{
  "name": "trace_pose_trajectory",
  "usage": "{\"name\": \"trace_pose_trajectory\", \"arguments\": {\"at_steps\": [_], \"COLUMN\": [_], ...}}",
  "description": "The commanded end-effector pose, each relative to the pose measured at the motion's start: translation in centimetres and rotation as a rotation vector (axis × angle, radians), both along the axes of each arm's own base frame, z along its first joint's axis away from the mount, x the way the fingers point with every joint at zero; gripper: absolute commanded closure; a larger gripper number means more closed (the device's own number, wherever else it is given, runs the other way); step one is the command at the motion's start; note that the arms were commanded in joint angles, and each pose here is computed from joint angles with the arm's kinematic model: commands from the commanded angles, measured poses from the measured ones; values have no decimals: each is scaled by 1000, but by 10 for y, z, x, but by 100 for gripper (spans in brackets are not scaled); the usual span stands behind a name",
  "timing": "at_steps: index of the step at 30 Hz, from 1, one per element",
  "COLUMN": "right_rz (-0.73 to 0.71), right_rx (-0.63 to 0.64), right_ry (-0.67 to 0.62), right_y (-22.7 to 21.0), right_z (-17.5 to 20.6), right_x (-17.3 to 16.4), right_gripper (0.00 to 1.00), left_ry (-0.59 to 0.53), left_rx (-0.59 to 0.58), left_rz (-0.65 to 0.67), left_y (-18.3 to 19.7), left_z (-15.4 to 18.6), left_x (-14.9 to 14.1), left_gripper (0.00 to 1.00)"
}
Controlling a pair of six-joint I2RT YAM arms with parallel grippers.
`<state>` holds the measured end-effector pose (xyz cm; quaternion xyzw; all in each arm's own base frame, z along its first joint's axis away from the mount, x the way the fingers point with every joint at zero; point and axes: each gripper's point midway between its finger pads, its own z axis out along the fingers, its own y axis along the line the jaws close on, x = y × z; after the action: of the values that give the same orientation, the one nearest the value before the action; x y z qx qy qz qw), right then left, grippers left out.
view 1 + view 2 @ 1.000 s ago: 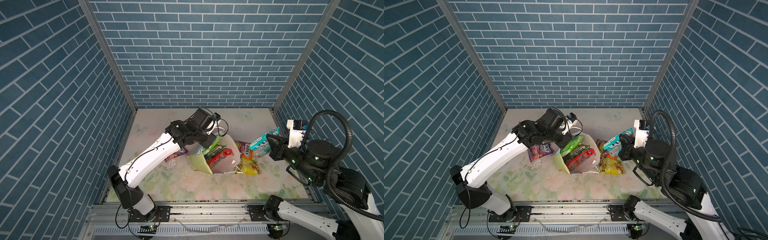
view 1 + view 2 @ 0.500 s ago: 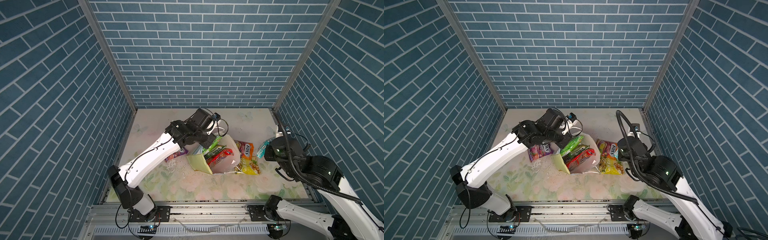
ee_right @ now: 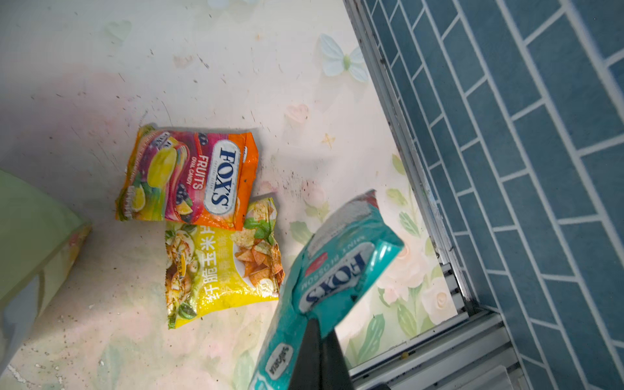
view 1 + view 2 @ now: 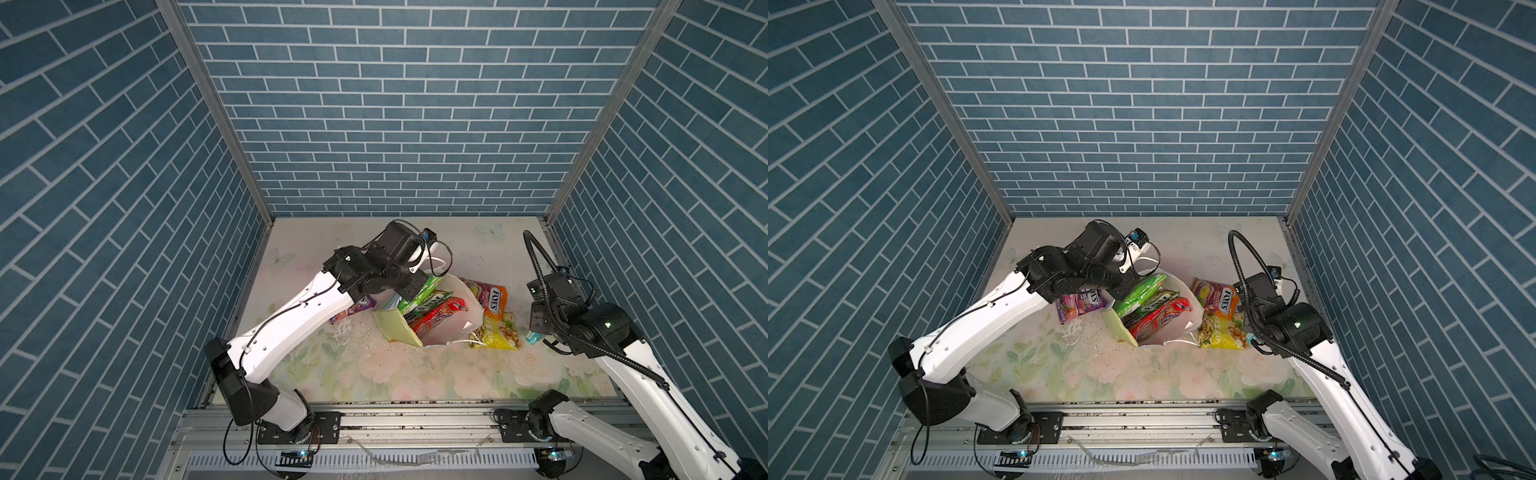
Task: Take the snacks out of the paper bag
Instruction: Place the snack at the middle-right of the table.
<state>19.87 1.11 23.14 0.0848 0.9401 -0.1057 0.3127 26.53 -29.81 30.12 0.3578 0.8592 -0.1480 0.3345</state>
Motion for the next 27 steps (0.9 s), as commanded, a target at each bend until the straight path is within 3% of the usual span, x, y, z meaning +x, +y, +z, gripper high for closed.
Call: {"name": "trace_pose_trajectory", "arguments": {"at_steps": [1, 16, 27], "right_rz": [-2, -78, -130], "right_rx": [42, -5, -60], "right_ry": [9, 128, 209], "right_y": [4, -15, -32], "right_z": [-6, -33, -56], "right_x": [9, 25, 58], "right_gripper": [100, 100, 100], "left_ry": [-6, -14, -20], "left_rx": [-12, 6, 25], "left_rz": [3, -5, 6], "left_y": [5, 4, 5], "left_z": [5, 4, 4], "left_x": [-3, 0, 3], "left_gripper": [100, 100, 100]}}
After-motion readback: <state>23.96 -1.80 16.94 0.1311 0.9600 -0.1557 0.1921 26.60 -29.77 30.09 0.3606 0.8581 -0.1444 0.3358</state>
